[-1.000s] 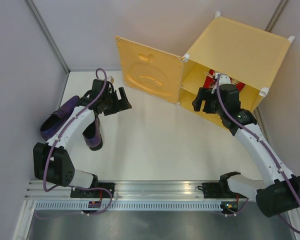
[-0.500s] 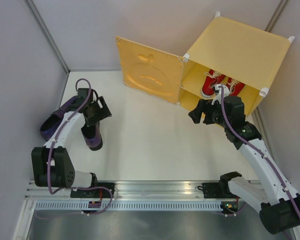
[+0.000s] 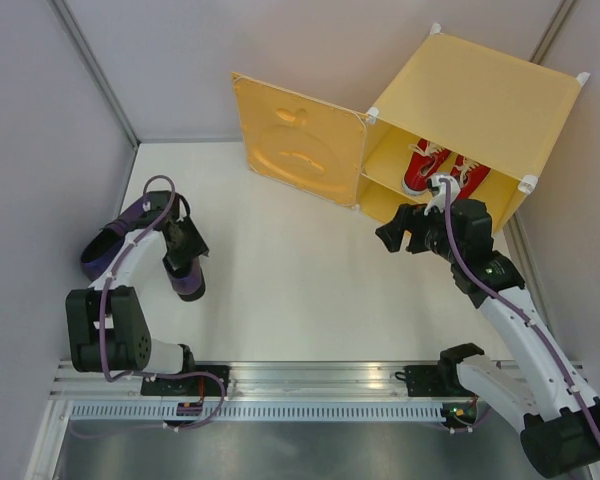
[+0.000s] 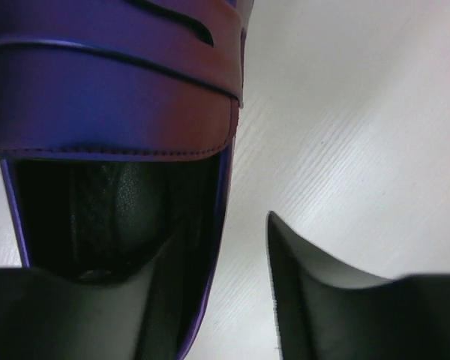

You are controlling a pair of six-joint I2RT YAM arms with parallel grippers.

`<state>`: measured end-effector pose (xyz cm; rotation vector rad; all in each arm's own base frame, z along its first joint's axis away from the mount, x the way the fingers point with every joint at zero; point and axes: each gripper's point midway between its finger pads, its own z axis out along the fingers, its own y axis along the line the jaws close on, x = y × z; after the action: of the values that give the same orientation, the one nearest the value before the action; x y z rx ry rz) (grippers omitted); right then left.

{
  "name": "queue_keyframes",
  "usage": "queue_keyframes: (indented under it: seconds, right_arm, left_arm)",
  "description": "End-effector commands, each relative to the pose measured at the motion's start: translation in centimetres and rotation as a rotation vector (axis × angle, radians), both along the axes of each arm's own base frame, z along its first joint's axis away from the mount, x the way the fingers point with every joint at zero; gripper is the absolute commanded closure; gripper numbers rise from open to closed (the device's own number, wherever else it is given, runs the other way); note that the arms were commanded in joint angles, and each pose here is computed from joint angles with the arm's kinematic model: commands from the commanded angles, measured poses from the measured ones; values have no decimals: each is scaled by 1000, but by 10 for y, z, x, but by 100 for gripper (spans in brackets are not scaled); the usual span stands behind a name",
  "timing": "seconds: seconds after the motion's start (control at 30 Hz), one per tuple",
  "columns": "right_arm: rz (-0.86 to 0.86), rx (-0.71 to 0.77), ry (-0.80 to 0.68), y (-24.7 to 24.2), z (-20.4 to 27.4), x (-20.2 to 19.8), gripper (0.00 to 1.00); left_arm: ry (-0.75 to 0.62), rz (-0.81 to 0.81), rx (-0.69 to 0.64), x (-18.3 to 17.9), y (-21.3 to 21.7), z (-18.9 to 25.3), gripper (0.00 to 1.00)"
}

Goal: Place and organize the shoes in the shoe cabinet

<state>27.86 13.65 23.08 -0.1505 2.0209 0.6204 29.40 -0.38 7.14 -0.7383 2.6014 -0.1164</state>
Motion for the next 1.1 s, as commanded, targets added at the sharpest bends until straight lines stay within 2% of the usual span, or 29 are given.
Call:
queue_keyframes:
  seconds: [0.0, 0.03, 0.07, 0.23, 0.5, 0.63, 0.77, 0.87, 0.93, 0.97, 1.03, 1.07]
  right_arm:
    - [12, 20, -50, 4, 11, 1, 13]
    - [13, 18, -52, 5, 12, 1, 13]
    - [12, 17, -56, 5, 12, 1, 13]
    - [6, 11, -57, 3, 16, 0, 13]
    - [-63, -1, -84, -10, 29, -4, 14]
    - [-104, 5, -114, -18, 41, -10, 13]
    - [-187, 6, -146, -33, 52, -12, 14]
    - [-226, 16, -167, -40, 59, -15, 14]
    - [-260, 18, -179, -46, 63, -17, 14]
    - [-271, 18, -183, -48, 64, -18, 14]
    - [-305, 13, -191, -55, 67, -21, 14]
    - [-312, 14, -198, -57, 68, -23, 14]
  left_arm:
    - [34, -36, -60, -9, -17, -7, 55]
    - [29, -46, -63, -9, -21, -5, 61]
    - [27, -86, -66, -11, -35, -5, 72]
    - [-16, -202, -125, -19, -83, 11, 96]
    - [-77, -493, -160, -37, -207, 46, 98]
    - [-66, -632, -155, -54, -265, 48, 98]
    - [-67, -845, -138, -78, -330, 47, 98]
    - [-106, -984, -136, -79, -383, 52, 98]
    - [-90, -1058, -121, -83, -408, 38, 98]
    - [-143, -1097, -134, -77, -425, 53, 98]
    - [-136, -1154, -128, -77, -444, 41, 98]
    - [-181, -1185, -131, -69, -456, 52, 98]
